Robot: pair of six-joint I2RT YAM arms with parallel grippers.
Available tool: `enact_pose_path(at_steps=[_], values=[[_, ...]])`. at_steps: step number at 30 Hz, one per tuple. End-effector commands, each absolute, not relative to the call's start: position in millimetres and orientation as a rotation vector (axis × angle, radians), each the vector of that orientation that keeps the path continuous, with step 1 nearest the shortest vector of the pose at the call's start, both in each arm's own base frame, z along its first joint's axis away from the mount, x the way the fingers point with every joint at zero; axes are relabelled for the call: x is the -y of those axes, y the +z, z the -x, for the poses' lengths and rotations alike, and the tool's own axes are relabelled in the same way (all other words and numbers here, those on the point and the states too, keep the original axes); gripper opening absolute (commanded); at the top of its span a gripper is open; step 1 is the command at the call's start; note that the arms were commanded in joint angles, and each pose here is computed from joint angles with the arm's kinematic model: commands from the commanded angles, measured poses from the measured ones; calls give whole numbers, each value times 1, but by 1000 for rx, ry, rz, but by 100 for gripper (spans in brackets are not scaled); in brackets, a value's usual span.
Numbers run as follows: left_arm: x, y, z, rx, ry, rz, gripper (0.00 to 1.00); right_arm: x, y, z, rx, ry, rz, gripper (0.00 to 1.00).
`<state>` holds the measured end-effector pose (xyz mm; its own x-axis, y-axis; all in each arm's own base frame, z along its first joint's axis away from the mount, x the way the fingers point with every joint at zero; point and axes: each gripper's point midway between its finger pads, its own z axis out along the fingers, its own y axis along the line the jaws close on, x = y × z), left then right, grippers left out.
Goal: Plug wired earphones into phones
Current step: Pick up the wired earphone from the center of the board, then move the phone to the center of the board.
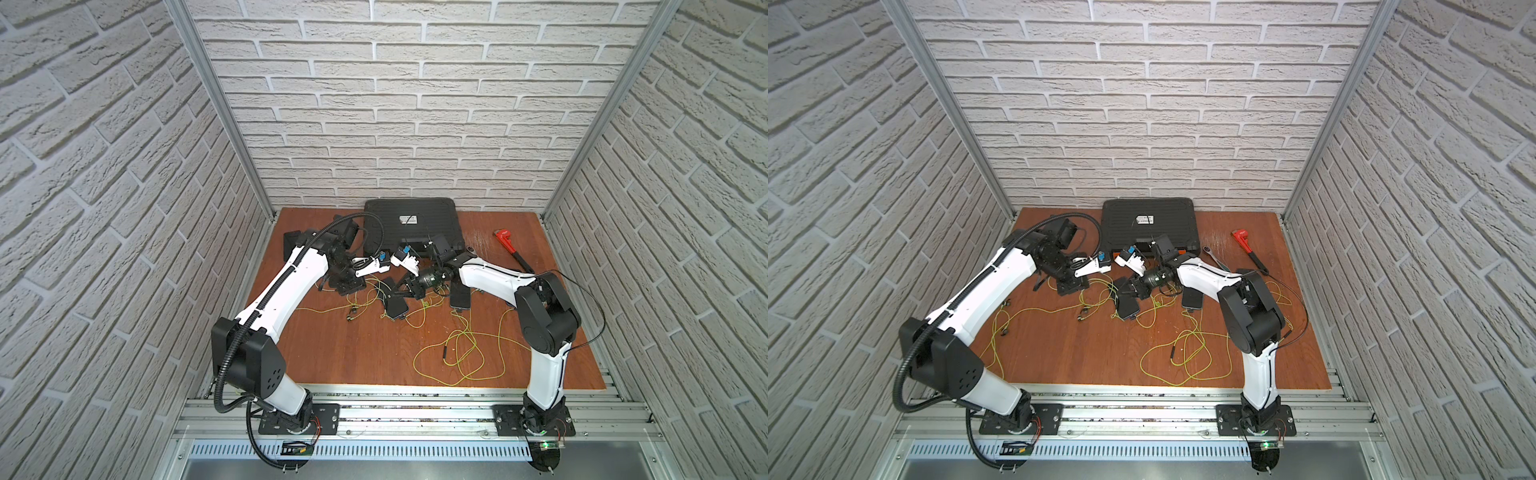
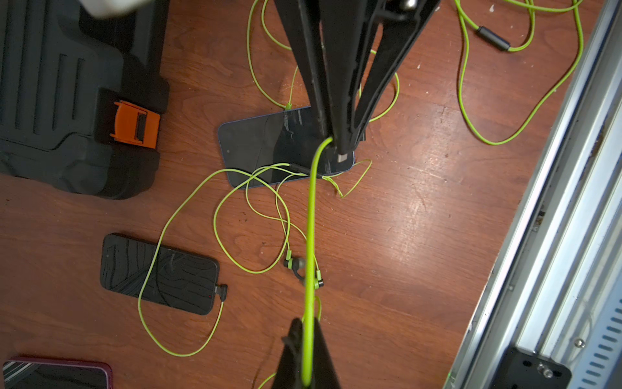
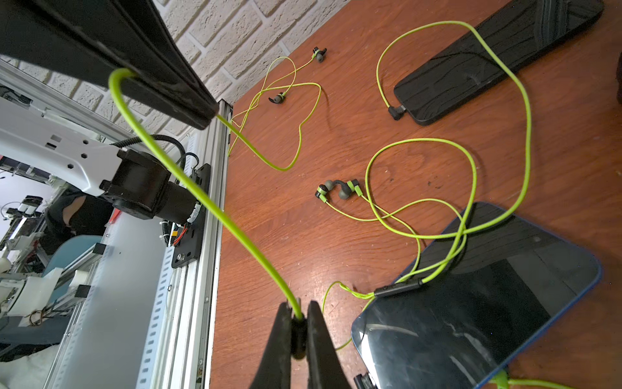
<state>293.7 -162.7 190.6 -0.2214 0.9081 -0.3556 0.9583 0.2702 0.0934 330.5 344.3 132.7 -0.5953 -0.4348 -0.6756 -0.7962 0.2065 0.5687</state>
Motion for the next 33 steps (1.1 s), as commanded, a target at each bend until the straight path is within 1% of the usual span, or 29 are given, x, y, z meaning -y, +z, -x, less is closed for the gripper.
enact_pose_path(at_steps=[1,2,3,4,5,6,8,10,12,13,14,16,19,22,24,28,30,33], values=[[160,193,-303,-2202,-148,-1636,0,-346,156,-330,-2047,1323,1139,6],[159,195,-308,-2196,-115,-1600,5,-346,157,-331,-2042,1319,1127,6],[158,197,-311,-2186,-96,-1579,23,-346,158,-332,-2036,1310,1117,6],[157,199,-314,-2177,-74,-1561,44,-345,160,-334,-2029,1303,1103,6],[155,200,-317,-2177,-50,-1534,56,-345,161,-336,-2026,1296,1086,6],[153,202,-320,-2177,-36,-1506,59,-345,163,-337,-2018,1290,1072,6],[144,205,-331,-2202,-13,-1401,60,-345,165,-342,-2018,1268,1029,6],[123,209,-354,-2262,54,-1183,59,-342,166,-346,-2034,1240,987,5],[81,216,-386,-2352,191,-808,65,-339,164,-349,-2058,1212,937,5],[52,219,-401,-2393,269,-562,68,-337,161,-350,-2078,1196,912,5],[29,220,-411,-2425,288,-398,71,-334,159,-351,-2099,1179,877,5],[-4,206,-425,-2519,286,-194,72,-329,152,-354,-2156,1148,815,5],[-42,186,-447,-2619,265,77,78,-321,138,-354,-2252,1108,732,5],[-64,165,-474,-2656,236,205,85,-318,126,-348,-2320,1079,699,5],[-75,153,-494,-2663,219,271,92,-318,122,-344,-2343,1069,681,5],[-92,129,-531,-2664,121,369,98,-318,115,-335,-2374,1044,663,5],[-96,116,-545,-2681,103,350,98,-319,112,-332,-2378,1033,664,5],[-98,91,-556,-2771,118,244,98,-318,108,-328,-2381,1018,669,5]])
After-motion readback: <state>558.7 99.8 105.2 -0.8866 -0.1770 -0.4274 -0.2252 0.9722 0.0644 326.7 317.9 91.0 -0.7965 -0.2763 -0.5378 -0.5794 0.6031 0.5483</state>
